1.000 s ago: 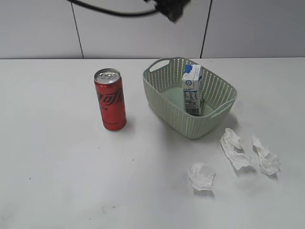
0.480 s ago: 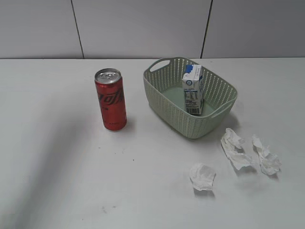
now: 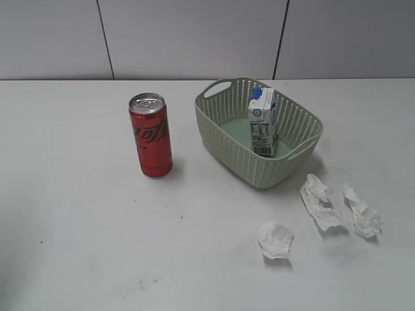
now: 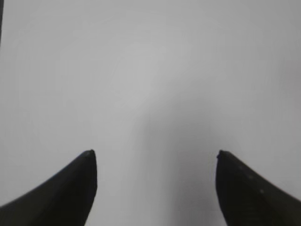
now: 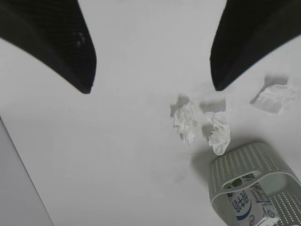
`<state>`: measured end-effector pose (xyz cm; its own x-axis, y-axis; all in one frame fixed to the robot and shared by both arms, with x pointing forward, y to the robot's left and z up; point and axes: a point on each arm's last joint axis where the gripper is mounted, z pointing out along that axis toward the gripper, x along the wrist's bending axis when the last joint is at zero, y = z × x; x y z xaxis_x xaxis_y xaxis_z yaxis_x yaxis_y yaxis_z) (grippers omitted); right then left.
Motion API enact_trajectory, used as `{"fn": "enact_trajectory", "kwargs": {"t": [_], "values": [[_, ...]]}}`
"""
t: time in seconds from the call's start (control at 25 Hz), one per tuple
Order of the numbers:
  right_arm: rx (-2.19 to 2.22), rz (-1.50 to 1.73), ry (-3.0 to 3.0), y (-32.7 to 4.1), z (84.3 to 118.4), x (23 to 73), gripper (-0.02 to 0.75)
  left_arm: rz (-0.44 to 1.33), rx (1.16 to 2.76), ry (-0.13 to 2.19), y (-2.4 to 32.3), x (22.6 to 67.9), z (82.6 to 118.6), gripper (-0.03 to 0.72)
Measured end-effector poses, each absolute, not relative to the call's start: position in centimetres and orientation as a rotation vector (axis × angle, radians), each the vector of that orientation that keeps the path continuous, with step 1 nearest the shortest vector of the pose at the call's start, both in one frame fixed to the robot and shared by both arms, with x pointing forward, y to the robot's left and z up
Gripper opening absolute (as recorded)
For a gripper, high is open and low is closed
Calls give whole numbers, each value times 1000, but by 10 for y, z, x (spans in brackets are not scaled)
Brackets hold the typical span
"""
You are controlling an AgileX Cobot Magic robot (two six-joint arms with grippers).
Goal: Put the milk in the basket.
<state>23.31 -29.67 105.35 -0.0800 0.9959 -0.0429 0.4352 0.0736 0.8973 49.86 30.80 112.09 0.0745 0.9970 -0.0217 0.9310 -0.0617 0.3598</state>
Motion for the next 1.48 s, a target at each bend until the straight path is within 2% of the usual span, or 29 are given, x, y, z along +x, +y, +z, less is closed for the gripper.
{"fn": "enact_trajectory", "kwargs": {"t": [0.12,0.28,0.56,0.76,1.16,1.48], "values": [[1453,965,1617,-297,1053,233,586,344,2063,1929,305,453,1108,585],[1453,965,1617,-297,1053,233,586,457,1996,1871,303,394,1092,582],[1453,965,1617,-297,1053,233,586,618,1889,1771,299,319,1052,579],[1453,965,1617,-297,1053,233,586,765,1783,1660,298,287,1058,579],[1453,965,1617,-297,1053,233,586,930,1637,1506,295,242,1055,579],[1452,966,1617,-297,1054,233,586,967,1600,1467,294,233,1055,579]]}}
